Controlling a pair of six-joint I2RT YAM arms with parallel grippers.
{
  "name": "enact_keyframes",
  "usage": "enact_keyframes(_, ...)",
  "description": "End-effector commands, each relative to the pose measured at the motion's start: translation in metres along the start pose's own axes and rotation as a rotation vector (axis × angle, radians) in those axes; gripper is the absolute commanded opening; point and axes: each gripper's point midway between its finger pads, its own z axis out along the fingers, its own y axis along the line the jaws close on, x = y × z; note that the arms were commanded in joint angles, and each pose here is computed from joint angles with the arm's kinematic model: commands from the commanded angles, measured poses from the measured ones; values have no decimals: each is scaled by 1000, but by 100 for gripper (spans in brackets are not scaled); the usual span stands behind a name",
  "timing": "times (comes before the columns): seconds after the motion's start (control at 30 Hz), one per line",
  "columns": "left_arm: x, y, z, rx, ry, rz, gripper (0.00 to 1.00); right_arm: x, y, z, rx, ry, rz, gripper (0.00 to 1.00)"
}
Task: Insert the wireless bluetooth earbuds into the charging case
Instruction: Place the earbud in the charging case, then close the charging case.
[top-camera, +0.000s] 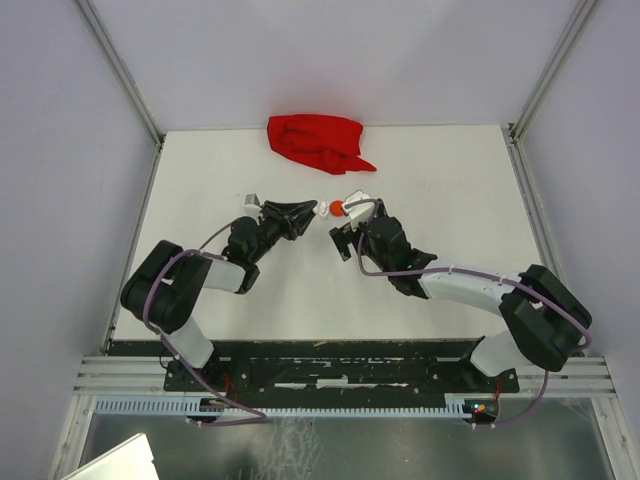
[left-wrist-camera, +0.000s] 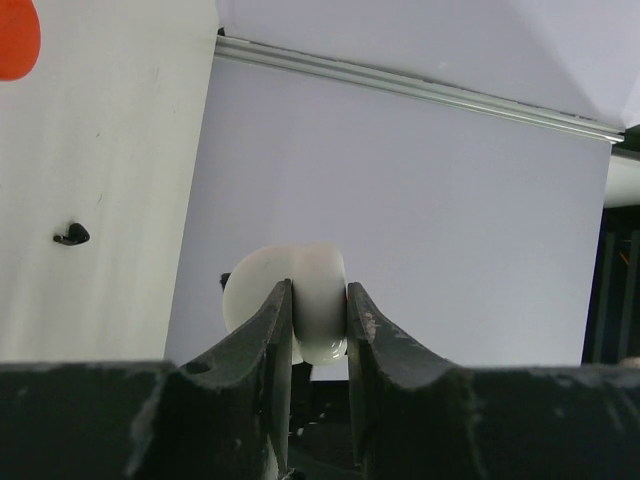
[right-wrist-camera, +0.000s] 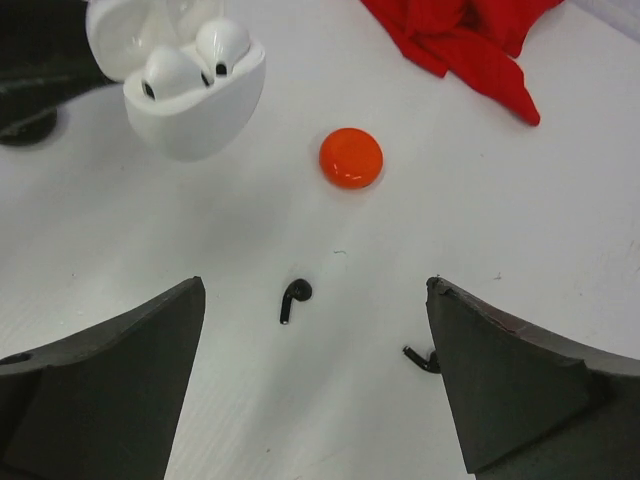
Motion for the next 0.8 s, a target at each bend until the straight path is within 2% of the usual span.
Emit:
enact_keyframes(0.0,-5,-16,-6,10,-70,-58,3,-28,5,11,40,-84,-18,100)
enact_keyframes(0.37,-3,7,-13,-90,-92,-57,3,-39,39,37,27,-130,-54,100)
enact_keyframes(0.77,1,24,-22,-118,-69,-59,3,-26,16,53,186,-92,-137,99)
